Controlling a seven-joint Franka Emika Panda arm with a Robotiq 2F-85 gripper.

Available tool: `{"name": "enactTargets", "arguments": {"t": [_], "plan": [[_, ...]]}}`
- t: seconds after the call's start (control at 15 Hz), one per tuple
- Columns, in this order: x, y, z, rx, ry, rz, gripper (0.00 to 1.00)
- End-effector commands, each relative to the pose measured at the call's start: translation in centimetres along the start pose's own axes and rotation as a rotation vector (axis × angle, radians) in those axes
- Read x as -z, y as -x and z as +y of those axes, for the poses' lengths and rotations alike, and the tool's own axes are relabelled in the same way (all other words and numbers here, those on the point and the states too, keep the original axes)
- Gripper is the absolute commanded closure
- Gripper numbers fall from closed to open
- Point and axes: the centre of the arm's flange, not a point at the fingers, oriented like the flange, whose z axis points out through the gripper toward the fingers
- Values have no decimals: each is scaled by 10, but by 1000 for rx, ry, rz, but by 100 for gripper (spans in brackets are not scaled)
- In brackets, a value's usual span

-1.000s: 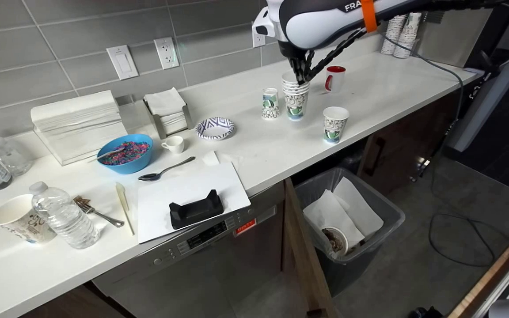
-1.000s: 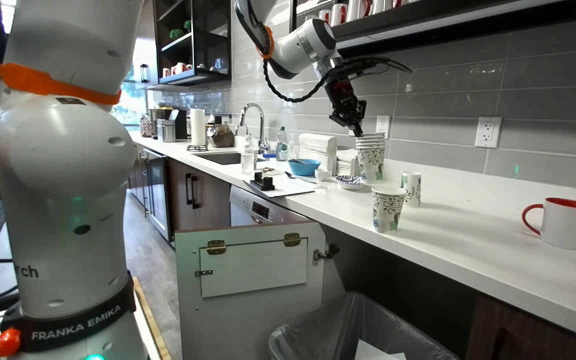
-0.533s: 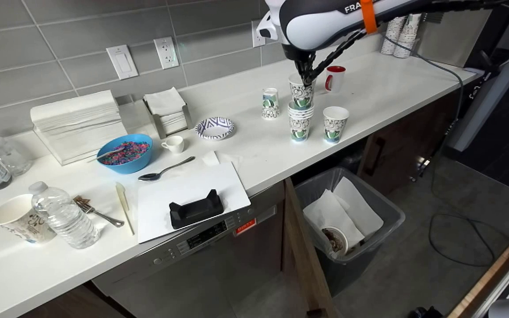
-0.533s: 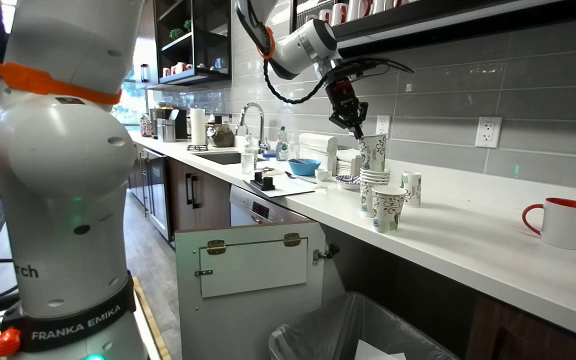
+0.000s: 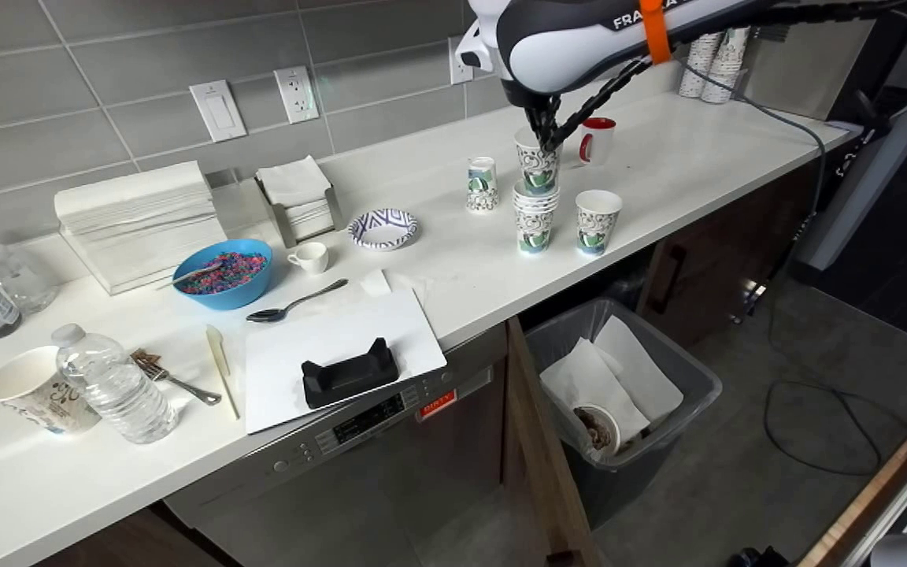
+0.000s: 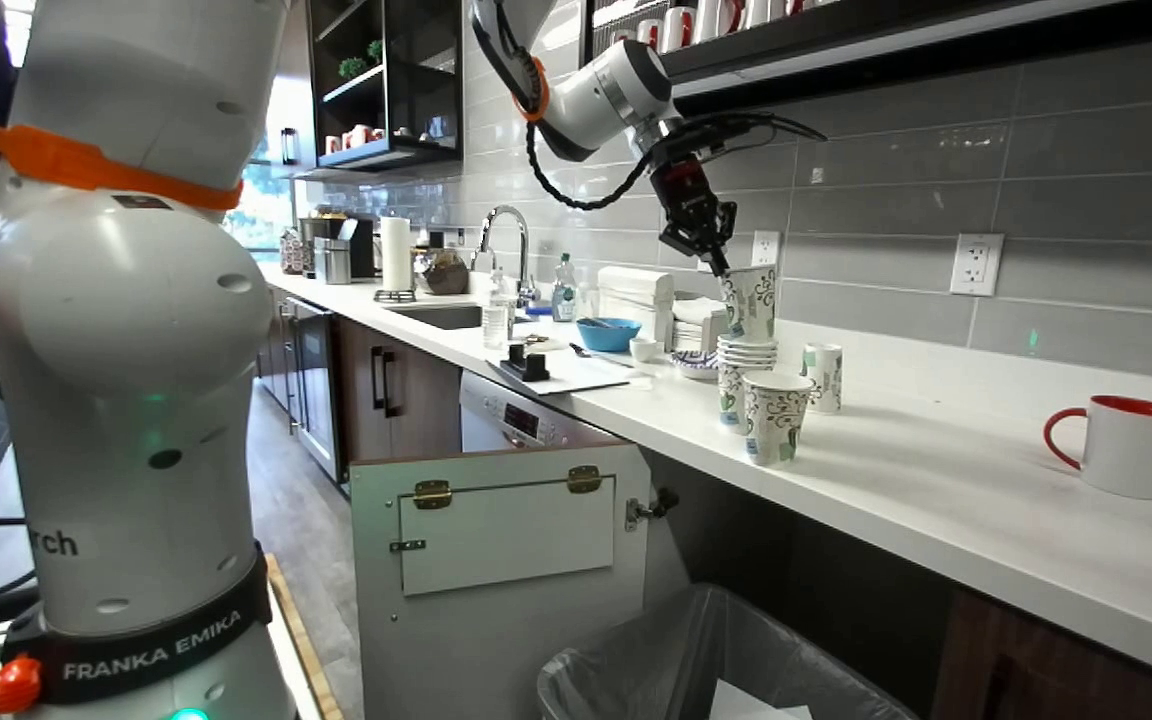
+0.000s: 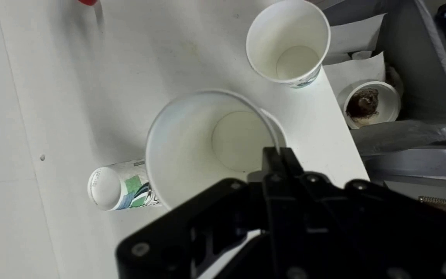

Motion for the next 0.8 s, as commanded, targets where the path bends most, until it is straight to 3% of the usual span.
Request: {"name": "enactTargets", "arguments": {"t": [0.0, 0.27, 0.73], "plan": [[36, 14, -6, -44, 88, -24, 99], [67, 43, -3, -120, 150, -52, 99], [26, 132, 21, -270, 85, -102, 99]]}}
